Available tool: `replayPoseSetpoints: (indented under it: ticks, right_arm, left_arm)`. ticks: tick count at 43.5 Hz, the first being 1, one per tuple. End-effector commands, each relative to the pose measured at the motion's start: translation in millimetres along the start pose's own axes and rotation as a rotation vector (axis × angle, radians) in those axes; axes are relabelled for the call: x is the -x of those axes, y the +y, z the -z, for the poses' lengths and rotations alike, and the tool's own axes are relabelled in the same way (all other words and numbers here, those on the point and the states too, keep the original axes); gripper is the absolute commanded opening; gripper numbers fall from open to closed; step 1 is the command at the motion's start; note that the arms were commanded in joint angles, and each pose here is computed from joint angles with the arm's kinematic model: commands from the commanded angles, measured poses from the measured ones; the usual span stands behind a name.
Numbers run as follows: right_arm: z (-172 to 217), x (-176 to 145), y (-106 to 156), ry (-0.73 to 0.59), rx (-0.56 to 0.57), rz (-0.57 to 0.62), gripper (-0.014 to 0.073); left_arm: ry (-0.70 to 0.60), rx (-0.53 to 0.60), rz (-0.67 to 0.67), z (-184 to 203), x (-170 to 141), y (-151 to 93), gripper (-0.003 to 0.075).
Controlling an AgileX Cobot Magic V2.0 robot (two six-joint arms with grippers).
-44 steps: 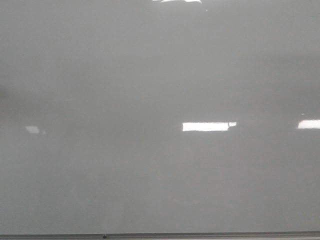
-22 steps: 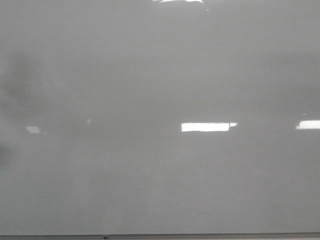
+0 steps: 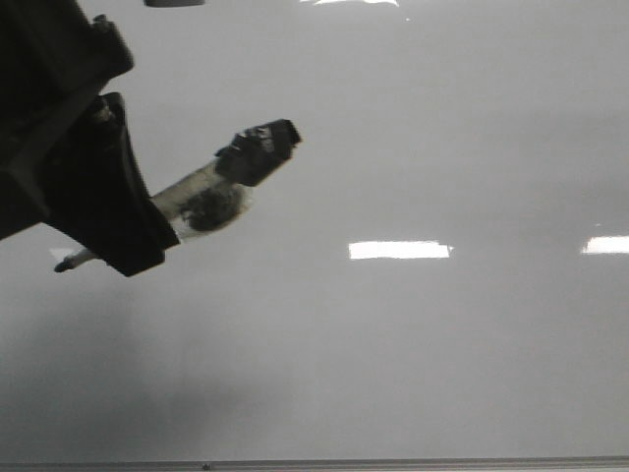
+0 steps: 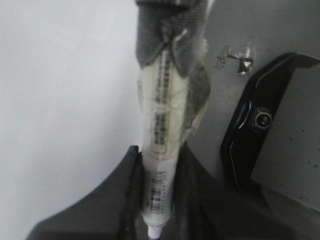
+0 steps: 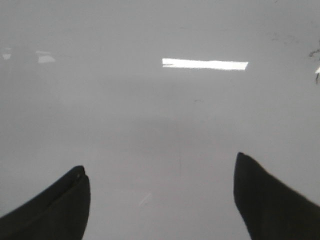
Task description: Write number 5 on whiteboard
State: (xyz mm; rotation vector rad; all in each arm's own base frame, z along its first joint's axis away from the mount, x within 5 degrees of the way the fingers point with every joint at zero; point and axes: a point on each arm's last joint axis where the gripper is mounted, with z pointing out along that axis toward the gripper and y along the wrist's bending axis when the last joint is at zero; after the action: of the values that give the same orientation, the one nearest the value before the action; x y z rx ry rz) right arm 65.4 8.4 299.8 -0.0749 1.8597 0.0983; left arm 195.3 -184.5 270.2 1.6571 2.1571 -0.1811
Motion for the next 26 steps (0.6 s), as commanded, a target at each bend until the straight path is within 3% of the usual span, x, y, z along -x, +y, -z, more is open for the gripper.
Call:
replayPoseSetpoints:
  ticks: [1,14,26]
  right_arm:
    - [1,16,5,-0.005,0.060,0.059,0.0608]
    - [-26,44,52,0.293,0.545,0.338,0.0609]
    - [-74,63,106,0.421,0.772,0.527,0.0613]
  left_arm:
    - [-0.075,0.015,-0.123,18,17,-13,-0.0020]
    - [-0.072,0.011,-0.201,17,23,-24,-0.0020]
    - [-0.072,0.012,-0.202,17,23,-24,-0.0020]
